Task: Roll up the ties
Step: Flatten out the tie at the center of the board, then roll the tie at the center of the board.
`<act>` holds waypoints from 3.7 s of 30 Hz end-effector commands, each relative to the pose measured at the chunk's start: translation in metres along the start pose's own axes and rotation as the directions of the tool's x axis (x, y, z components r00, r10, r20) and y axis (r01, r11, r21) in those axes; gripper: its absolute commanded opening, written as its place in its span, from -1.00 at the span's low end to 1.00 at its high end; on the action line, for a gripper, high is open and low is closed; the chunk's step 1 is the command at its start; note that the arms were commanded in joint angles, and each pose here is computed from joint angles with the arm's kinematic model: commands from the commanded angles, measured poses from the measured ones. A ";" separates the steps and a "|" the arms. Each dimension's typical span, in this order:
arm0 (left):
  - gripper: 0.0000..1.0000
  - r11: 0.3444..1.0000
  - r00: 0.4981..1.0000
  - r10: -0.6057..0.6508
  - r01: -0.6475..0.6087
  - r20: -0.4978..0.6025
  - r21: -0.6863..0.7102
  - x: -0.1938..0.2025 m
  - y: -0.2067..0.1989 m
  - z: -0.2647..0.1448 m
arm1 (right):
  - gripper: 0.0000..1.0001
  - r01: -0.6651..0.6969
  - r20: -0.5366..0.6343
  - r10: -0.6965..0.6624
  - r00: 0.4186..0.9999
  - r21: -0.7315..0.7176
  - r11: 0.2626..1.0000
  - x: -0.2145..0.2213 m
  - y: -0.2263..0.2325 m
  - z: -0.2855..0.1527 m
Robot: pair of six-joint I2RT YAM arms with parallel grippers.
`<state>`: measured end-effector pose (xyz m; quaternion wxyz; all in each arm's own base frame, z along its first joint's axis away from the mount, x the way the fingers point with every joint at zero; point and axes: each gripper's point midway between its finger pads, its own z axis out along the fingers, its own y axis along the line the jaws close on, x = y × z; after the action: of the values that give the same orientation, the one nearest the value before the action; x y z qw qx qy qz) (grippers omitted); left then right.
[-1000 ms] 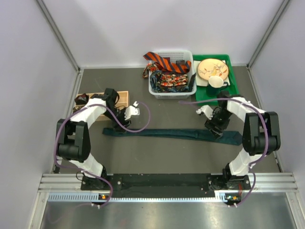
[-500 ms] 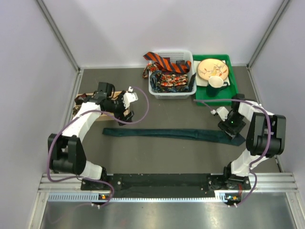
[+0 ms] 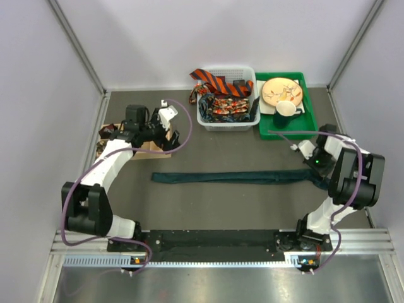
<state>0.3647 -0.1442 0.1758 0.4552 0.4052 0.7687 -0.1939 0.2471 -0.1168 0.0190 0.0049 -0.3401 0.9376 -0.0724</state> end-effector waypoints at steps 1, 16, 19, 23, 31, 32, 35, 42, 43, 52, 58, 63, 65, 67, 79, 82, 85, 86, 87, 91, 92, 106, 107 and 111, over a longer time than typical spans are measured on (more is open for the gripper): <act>0.98 0.991 0.994 0.104 -0.100 -0.040 0.090 0.005 -0.018 -0.001 | -1.00 0.030 -0.032 -0.026 0.999 0.134 0.990 0.027 -0.069 -0.015; 0.98 0.950 0.935 0.214 -0.132 -0.282 0.283 0.080 -0.053 -0.005 | -1.00 0.111 -0.160 -0.065 0.985 0.298 0.948 0.086 -0.169 -0.035; 0.98 0.955 0.939 0.202 -0.127 -0.278 0.266 0.079 -0.052 -0.005 | -1.00 0.108 -0.182 -0.049 0.982 0.328 0.938 0.090 -0.176 -0.032; 0.98 0.947 0.939 0.219 -0.139 -0.265 0.289 0.077 -0.056 -0.008 | -0.18 0.047 -0.156 0.008 0.988 0.341 0.939 0.088 -0.178 -0.042; 0.98 0.872 0.910 0.343 -0.216 -0.233 0.440 0.075 -0.126 -0.001 | 0.97 -0.168 0.229 0.107 0.968 0.270 0.948 0.030 -0.134 -0.137; 0.98 0.873 0.910 0.351 -0.232 -0.222 0.430 0.072 -0.129 0.004 | 0.98 -0.189 0.326 0.109 0.939 0.225 0.956 0.013 -0.124 -0.155; 0.98 0.858 0.897 0.399 -0.293 -0.189 0.422 0.062 -0.145 0.026 | 0.98 -0.315 0.588 0.186 0.787 0.124 0.941 -0.032 -0.102 -0.214; 0.98 0.794 0.837 0.512 -0.375 -0.193 0.479 0.062 -0.188 0.086 | 0.98 -0.368 0.854 0.365 0.370 -0.226 0.902 -0.095 -0.059 -0.286; 0.98 0.795 0.839 0.513 -0.384 -0.184 0.469 0.058 -0.188 0.094 | 0.97 -0.329 0.856 0.381 0.350 -0.268 0.905 -0.102 -0.050 -0.289; 0.87 0.778 0.816 0.544 -0.402 -0.197 0.483 0.066 -0.209 0.136 | 0.97 -0.232 0.779 0.505 0.371 -0.449 0.863 -0.128 -0.009 -0.280; 0.33 0.798 0.768 0.552 -0.372 -0.325 0.475 0.093 -0.186 0.137 | 0.97 -0.205 0.703 0.558 0.442 -0.526 0.825 -0.135 0.019 -0.251; -0.16 0.804 0.746 0.552 -0.355 -0.373 0.478 0.108 -0.167 0.123 | 0.98 -0.190 0.638 0.597 0.486 -0.589 0.785 -0.144 0.044 -0.219; -0.18 0.799 0.741 0.558 -0.356 -0.374 0.485 0.109 -0.164 0.116 | 0.98 -0.185 0.628 0.596 0.500 -0.595 0.782 -0.148 0.050 -0.211; -0.21 0.804 0.739 0.551 -0.345 -0.387 0.485 0.115 -0.161 0.109 | 0.98 -0.174 0.601 0.603 0.524 -0.618 0.767 -0.154 0.062 -0.201; 0.76 0.833 0.864 0.454 -0.325 -0.216 0.448 0.055 -0.149 0.075 | 0.84 -0.092 0.547 0.593 0.591 -0.684 0.723 -0.196 0.120 -0.185; 0.88 0.867 0.912 0.392 -0.322 -0.120 0.381 0.011 -0.141 0.052 | 0.77 -0.119 0.555 0.551 0.623 -0.630 0.768 -0.212 0.132 -0.188; 0.98 0.915 0.949 0.311 -0.287 -0.042 0.284 -0.028 -0.123 0.028 | 0.77 -0.095 0.583 0.462 0.669 -0.549 0.830 -0.229 0.149 -0.205; 0.98 0.946 0.965 0.263 -0.254 -0.017 0.202 -0.046 -0.104 0.019 | 0.85 -0.067 0.603 0.441 0.664 -0.540 0.839 -0.234 0.154 -0.214; 0.98 0.964 0.974 0.225 -0.225 0.016 0.142 -0.059 -0.094 0.013 | 0.90 -0.017 0.633 0.415 0.654 -0.536 0.844 -0.240 0.162 -0.227; 0.98 0.991 0.983 0.137 -0.136 0.120 -0.018 -0.091 -0.072 -0.001 | 0.97 0.063 0.563 0.473 0.678 -0.686 0.725 -0.258 0.189 -0.226; 0.98 0.990 0.987 0.140 -0.138 0.080 -0.027 -0.078 -0.070 0.003 | 0.95 0.048 0.515 0.497 0.699 -0.727 0.685 -0.259 0.196 -0.215; 0.83 0.825 0.864 0.485 -0.402 -0.134 0.397 0.081 -0.096 0.019 | 0.21 0.059 0.334 0.484 0.809 -0.865 0.498 -0.292 0.289 -0.153; 0.82 0.816 0.866 0.484 -0.396 -0.123 0.420 0.083 -0.101 0.020 | 0.12 0.047 0.319 0.481 0.817 -0.867 0.496 -0.292 0.293 -0.147; 0.81 0.807 0.882 0.459 -0.363 -0.109 0.466 0.096 -0.109 0.034 | -0.29 0.010 0.284 0.476 0.832 -0.866 0.499 -0.287 0.305 -0.129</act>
<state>0.2732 -0.1729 0.0761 0.2855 0.6489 0.6831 -0.1754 0.2655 0.3054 0.1043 0.0814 -0.1700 0.8589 0.4761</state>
